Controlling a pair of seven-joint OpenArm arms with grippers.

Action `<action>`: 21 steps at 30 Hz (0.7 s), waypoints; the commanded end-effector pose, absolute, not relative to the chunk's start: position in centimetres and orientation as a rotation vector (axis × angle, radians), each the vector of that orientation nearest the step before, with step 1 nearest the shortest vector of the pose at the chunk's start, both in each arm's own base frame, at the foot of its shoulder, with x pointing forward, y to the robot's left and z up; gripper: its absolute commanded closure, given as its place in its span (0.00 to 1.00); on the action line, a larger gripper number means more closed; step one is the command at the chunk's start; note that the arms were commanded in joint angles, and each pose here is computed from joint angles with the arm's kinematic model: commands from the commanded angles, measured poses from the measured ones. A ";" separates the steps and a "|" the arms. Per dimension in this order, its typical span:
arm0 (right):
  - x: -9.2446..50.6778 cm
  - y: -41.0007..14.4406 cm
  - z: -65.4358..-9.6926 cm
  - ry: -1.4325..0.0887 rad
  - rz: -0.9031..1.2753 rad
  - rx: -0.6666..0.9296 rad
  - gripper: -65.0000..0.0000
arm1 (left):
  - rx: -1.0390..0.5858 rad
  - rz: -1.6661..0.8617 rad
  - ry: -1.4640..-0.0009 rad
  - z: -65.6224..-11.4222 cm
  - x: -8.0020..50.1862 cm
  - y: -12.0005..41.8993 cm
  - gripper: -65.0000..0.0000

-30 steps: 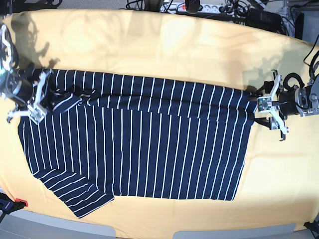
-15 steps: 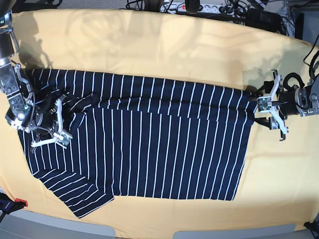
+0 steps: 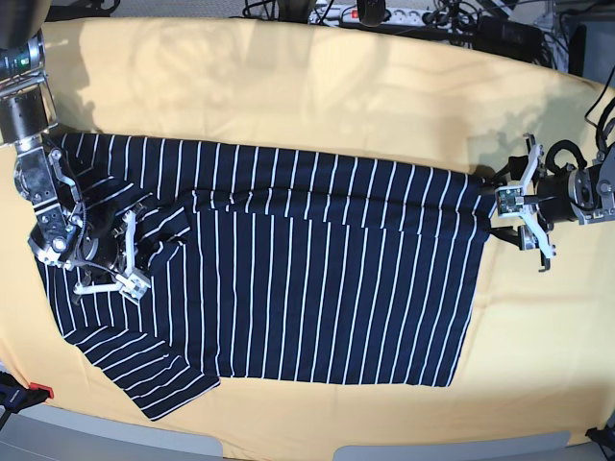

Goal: Fold the T-shirt properly
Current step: 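Grasp the sleeve near the right gripper and fold it inward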

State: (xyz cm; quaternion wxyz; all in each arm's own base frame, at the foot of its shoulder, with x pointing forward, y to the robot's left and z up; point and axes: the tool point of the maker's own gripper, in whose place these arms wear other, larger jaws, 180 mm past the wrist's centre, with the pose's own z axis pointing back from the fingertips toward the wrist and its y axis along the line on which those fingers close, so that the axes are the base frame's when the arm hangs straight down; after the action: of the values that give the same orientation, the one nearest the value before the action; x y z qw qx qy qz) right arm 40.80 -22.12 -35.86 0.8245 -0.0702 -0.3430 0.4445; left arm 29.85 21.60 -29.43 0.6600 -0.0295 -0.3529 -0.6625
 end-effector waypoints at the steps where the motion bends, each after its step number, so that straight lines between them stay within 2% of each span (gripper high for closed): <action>1: 42.7 -22.8 -33.3 -0.800 0.928 -0.200 1.00 | -0.037 -1.499 -0.834 -27.9 30.7 22.0 0.48; 8: 44.2 -24.6 -31.9 -0.853 0.835 -0.316 1.00 | -0.038 -1.499 -0.835 -27.8 30.7 22.0 0.48; 12: 43.8 -23.8 -32.3 -0.838 0.866 -0.266 1.00 | -0.037 -1.499 -0.835 -27.8 30.7 22.0 0.48; 13: 43.6 -23.6 -32.5 -0.826 0.884 -0.255 0.96 | -0.037 -1.499 -0.835 -27.8 30.7 22.0 0.48; 14: 43.4 -23.7 -32.7 -0.813 0.897 -0.256 0.87 | -0.037 -1.499 -0.834 -27.8 30.7 22.0 0.48; 17: 43.6 -25.9 -32.5 -0.745 0.902 -0.381 0.45 | -0.034 -1.500 -0.831 -27.8 30.7 22.1 0.48; 18: 43.8 -27.1 -32.1 -0.728 0.876 -0.434 0.34 | -0.033 -1.500 -0.831 -27.8 30.7 22.2 0.48; 19: 44.1 -28.2 -31.5 -0.717 0.834 -0.480 0.28 | -0.030 -1.501 -0.828 -27.7 30.7 22.3 0.48; 21: 44.5 -30.5 -30.1 -0.688 0.740 -0.564 0.26 | -0.027 -1.502 -0.826 -27.7 30.7 22.4 0.48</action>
State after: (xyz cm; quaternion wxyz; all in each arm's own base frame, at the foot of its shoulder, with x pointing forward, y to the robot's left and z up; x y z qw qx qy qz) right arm 43.08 -29.62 -32.78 0.8497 -0.2454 -0.2989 0.3585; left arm 29.83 22.00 -29.33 0.6610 -0.0253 -0.3490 -0.6638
